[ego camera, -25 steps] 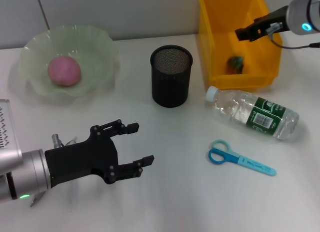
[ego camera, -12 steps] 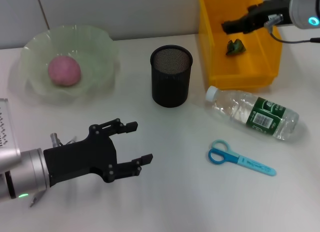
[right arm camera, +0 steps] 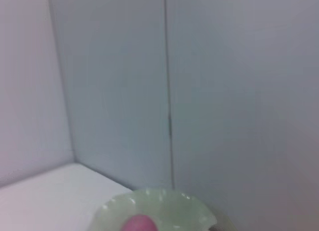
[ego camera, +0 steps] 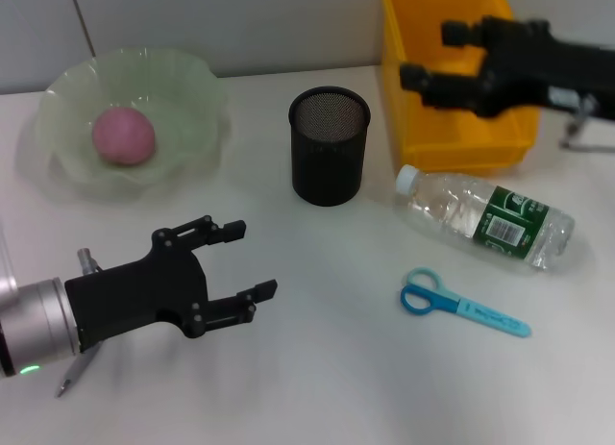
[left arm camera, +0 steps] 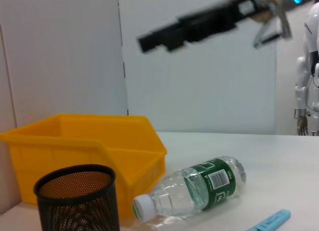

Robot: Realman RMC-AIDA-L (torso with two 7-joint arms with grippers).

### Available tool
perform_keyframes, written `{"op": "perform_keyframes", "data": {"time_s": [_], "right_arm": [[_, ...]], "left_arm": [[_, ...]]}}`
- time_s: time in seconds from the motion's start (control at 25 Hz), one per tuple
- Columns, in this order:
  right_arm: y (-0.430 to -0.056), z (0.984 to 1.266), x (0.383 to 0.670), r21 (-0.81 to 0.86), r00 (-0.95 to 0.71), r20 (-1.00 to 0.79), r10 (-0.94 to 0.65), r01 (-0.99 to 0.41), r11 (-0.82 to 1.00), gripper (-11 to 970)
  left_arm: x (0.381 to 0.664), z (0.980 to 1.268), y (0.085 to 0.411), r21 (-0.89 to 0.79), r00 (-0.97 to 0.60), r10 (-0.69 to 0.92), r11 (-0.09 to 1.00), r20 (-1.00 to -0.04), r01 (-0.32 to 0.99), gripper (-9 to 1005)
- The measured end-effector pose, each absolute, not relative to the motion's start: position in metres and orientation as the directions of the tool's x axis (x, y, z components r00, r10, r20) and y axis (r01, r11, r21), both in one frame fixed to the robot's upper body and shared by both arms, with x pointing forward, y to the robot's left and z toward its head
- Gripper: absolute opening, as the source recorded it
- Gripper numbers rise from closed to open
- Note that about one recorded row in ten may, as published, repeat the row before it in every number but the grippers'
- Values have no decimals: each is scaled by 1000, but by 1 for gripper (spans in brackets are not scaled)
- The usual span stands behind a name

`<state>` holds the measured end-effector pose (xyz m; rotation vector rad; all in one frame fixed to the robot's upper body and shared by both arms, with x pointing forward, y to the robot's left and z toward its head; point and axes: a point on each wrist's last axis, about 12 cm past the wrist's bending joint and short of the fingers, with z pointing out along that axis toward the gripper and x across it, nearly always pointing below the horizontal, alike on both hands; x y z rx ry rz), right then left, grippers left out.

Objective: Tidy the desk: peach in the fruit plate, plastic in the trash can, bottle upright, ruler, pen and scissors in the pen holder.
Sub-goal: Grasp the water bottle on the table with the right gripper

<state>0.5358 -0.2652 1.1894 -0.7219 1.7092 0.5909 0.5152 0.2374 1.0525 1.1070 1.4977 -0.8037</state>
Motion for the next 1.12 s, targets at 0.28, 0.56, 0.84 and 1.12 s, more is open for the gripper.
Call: {"op": "perform_keyframes", "data": {"time_s": [0.28, 0.56, 0.84, 1.12], "right_arm": [[-304, 1139, 502, 132, -159, -987, 6, -801, 584, 760], [-319, 1102, 482, 123, -127, -991, 29, -839, 530, 760], [-312, 1078, 482, 141, -178, -984, -22, -842, 521, 760], [-331, 1081, 491, 244, -325, -946, -15, -739, 628, 761]], "left_arm": [[516, 1053, 239, 66, -15, 221, 351, -975, 934, 783], [515, 1053, 235, 58, -19, 215, 345, -977, 937, 783], [515, 1053, 233, 58, -17, 215, 339, -976, 939, 783], [516, 1053, 232, 57, -17, 213, 338, -977, 939, 782]]}}
